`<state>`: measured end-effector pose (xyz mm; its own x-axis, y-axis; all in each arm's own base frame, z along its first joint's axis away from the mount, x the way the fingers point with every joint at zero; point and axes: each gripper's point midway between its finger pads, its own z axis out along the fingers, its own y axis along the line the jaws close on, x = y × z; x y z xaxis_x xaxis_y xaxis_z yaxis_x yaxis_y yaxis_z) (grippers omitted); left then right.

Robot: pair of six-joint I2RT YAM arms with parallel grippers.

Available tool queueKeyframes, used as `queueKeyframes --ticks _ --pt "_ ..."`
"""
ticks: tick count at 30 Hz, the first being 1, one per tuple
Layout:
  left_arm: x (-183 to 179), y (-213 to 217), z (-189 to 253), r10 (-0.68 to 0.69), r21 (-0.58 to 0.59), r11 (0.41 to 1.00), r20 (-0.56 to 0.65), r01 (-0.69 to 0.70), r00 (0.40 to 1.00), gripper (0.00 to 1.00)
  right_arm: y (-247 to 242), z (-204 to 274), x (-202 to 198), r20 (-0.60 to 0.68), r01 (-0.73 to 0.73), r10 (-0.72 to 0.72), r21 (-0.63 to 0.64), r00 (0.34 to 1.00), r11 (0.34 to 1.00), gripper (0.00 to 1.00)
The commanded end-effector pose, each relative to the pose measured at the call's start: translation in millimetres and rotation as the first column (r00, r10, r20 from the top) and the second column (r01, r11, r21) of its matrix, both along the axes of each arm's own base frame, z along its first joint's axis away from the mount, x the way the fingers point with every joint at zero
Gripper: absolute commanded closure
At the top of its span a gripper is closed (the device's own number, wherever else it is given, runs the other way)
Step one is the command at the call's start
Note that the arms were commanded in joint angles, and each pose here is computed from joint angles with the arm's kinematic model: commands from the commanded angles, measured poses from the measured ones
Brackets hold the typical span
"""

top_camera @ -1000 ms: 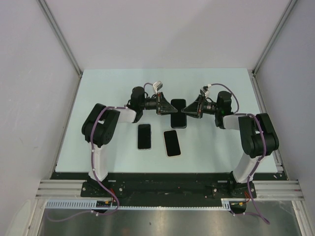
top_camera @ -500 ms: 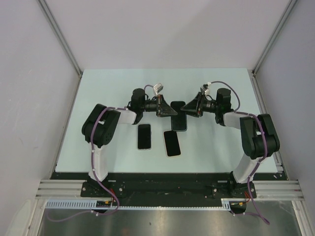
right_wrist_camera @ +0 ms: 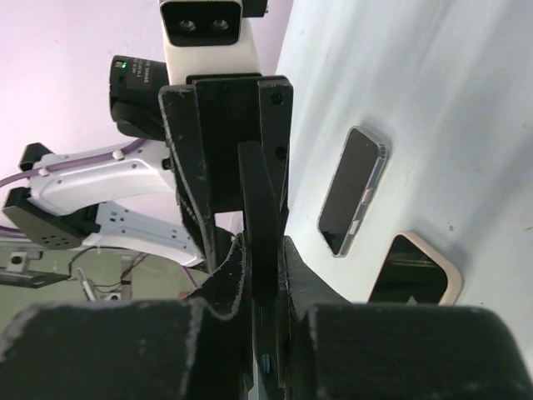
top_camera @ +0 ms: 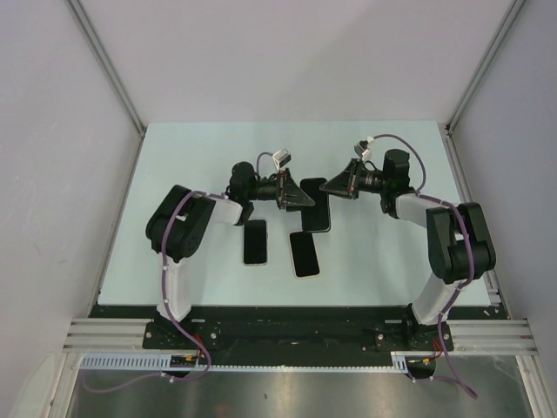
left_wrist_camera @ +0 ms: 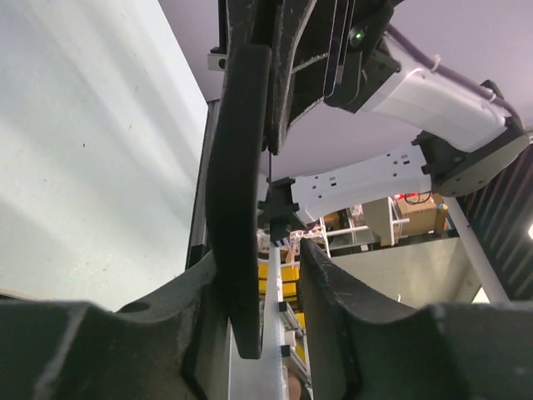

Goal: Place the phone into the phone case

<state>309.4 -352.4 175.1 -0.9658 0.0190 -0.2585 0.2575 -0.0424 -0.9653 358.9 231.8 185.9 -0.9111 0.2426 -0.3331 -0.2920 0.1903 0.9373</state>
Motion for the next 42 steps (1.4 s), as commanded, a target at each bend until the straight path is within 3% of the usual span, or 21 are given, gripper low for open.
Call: queueKeyframes --ticks 1,3,5,6,8,11,19,26,30,38,41,42 --pt "-18 -3 9 -0.067 -0.005 0.998 0.089 0.067 0.994 0.57 1 32 7 0.121 0.033 -0.027 -0.045 0.992 0.998 1.00" --pt "-15 -4 6 -0.060 0.016 0.998 0.074 0.059 0.995 0.61 0 35 8 0.145 0.040 -0.030 -0.063 0.989 0.997 1.00" --pt "-10 -3 0 -0.037 0.057 0.998 0.071 0.033 0.997 0.93 0 37 7 0.132 0.034 -0.026 -0.059 0.991 0.998 0.98" --pt "-5 -4 0 -0.012 0.072 0.997 0.079 0.007 0.997 0.96 0 38 6 0.124 0.028 -0.021 -0.054 0.992 0.998 0.92" --pt "-3 -2 0 -0.001 0.100 0.995 0.105 -0.010 0.994 1.00 1 38 1 0.110 -0.001 0.006 -0.046 0.994 0.999 0.72" --pt "-1 2 9 0.011 0.078 0.997 0.117 -0.020 0.993 1.00 -1 29 -13 0.082 -0.052 0.058 -0.072 0.995 0.996 0.52" --pt "1 13 50 0.056 -0.042 0.998 0.124 -0.051 0.991 1.00 3 5 -56 0.084 -0.138 0.153 -0.165 0.985 0.977 0.30" --pt "0 14 65 0.060 -0.103 0.994 0.111 -0.049 0.992 1.00 7 -3 -64 0.030 -0.141 0.146 -0.128 0.989 0.982 0.30" --pt "2 15 64 0.071 -0.102 0.993 0.109 -0.060 0.992 1.00 10 -3 -65 0.024 -0.145 0.148 -0.111 0.989 0.983 0.35" --pt "14 18 41 0.124 -0.016 0.992 0.105 -0.123 0.987 1.00 16 7 -67 0.020 -0.143 0.144 -0.040 0.989 0.989 0.58" --pt "23 18 28 0.160 0.071 0.983 0.118 -0.169 0.980 1.00 18 18 -68 0.009 -0.134 0.134 -0.006 0.991 0.991 0.73" --pt "23 22 12 0.160 0.161 0.970 0.131 -0.180 0.978 1.00 19 26 -67 0.004 -0.130 0.130 0.016 0.992 0.991 0.78"
